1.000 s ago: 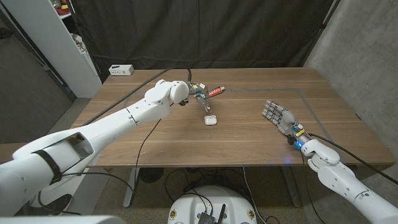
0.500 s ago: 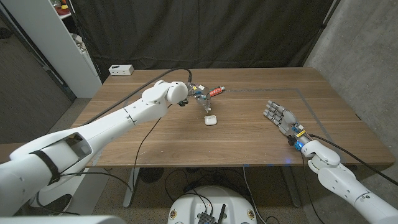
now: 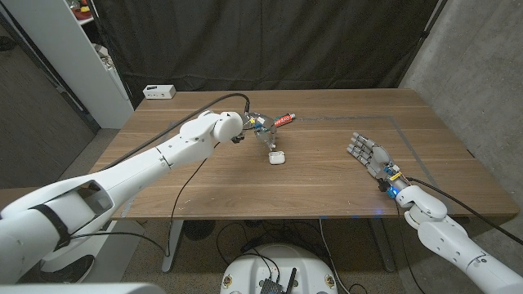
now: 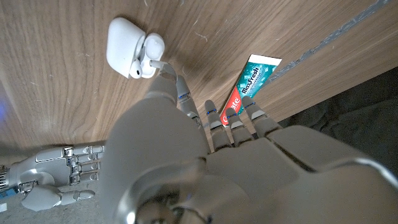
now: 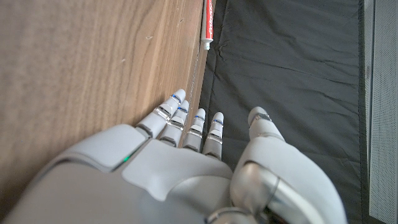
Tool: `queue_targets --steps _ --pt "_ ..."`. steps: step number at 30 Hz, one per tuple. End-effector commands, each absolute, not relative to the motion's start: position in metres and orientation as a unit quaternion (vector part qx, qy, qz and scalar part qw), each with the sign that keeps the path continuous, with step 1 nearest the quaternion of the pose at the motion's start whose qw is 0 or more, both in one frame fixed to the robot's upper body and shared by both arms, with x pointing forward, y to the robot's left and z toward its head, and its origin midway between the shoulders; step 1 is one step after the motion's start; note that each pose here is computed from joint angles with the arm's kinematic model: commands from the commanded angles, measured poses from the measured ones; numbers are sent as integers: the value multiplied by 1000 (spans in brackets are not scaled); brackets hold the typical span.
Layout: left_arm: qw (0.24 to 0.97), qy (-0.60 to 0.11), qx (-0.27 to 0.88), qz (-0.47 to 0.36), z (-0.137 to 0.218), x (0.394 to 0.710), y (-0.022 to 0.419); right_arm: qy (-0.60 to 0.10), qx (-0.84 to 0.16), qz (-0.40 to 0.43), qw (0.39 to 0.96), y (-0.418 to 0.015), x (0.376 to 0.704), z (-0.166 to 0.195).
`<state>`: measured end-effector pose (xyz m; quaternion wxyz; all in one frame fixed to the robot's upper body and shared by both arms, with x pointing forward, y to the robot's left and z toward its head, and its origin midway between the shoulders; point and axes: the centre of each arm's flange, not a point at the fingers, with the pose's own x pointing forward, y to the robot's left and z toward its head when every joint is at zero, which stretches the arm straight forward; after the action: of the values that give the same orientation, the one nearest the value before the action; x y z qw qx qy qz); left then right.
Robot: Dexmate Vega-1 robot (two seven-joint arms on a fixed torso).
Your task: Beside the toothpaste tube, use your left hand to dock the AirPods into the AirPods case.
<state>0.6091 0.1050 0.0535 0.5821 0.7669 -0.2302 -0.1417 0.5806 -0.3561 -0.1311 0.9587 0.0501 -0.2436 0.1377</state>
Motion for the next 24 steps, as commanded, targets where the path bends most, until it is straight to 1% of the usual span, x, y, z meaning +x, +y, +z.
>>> queue_targets --steps 1,13,24 --pt "571 -243 772 -141 45 606 107 -243 49 137 959 -356 581 -134" --pt "550 -258 784 -124 38 609 105 -245 51 133 959 -356 581 -136" --pt "562 -262 775 -123 28 613 105 -243 56 127 960 -356 580 -140"
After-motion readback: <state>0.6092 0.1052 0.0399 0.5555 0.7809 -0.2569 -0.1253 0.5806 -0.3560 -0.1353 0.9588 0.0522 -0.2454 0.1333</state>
